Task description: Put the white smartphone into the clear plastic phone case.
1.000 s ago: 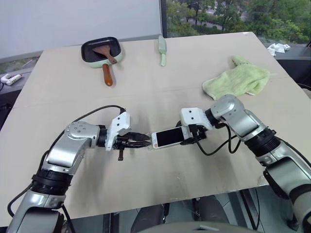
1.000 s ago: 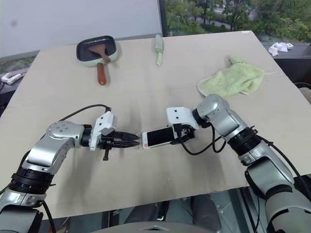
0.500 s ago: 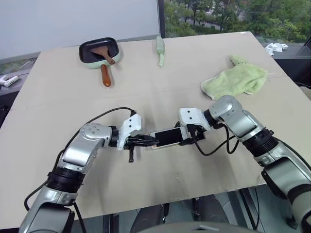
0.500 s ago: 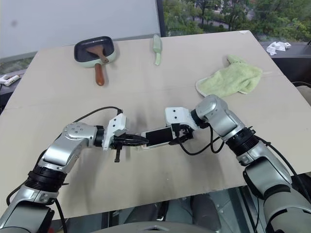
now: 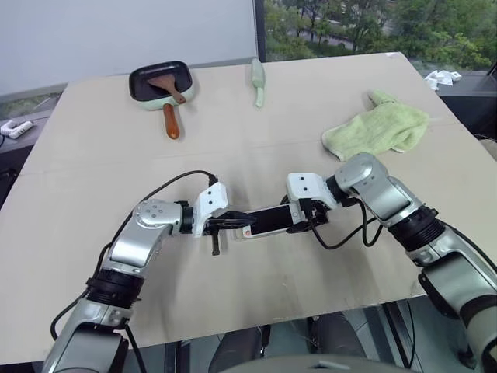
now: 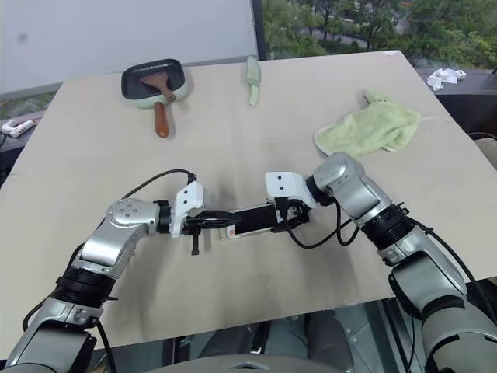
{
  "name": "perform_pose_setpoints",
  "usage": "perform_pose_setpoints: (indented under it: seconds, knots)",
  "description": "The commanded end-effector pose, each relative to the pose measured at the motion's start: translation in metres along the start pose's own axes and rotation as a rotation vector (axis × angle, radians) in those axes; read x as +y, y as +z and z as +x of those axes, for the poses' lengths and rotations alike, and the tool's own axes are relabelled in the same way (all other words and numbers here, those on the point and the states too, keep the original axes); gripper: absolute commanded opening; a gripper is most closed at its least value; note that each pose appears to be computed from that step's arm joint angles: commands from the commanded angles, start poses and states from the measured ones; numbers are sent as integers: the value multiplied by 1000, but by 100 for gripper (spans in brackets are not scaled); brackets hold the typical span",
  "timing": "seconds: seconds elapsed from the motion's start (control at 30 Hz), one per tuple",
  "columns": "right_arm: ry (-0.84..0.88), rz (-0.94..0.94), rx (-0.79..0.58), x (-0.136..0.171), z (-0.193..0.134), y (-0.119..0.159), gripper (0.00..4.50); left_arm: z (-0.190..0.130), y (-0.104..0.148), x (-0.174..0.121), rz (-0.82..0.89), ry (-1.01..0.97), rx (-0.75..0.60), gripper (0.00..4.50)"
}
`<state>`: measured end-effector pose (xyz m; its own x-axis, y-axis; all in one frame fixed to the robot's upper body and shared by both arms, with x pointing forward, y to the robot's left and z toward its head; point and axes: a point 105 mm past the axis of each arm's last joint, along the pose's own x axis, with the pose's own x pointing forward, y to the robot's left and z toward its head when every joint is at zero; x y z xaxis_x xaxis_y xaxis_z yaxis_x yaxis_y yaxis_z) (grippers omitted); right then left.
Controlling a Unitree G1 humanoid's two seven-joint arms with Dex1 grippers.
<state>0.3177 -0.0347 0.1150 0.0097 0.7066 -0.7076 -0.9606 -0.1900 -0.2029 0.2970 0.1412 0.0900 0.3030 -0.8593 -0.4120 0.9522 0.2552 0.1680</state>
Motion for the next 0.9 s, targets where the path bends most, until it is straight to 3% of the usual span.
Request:
perform_pose_setpoints:
  seconds: [0.03,0.3,0.37,0.43,0.73,0.9]
  knots:
    - [24,-6,-22,5,1,6,298,4,-35,-10,-70,0,120,4]
    - [19,-5,-23,5,1,5,298,6,-53,-20,-88,-7,188,4]
    - [27,-2,-36,7,-1,8,400,6,-53,-20,-98,-5,185,0]
    - [25,-2,-41,8,-3,9,447,6,-53,-20,-101,-3,185,0]
    - [-90,36,-69,-3,-32,12,447,6,-51,-18,-98,6,183,0]
    - [-157,93,-70,-3,-51,-2,447,7,-46,-20,-96,6,169,0]
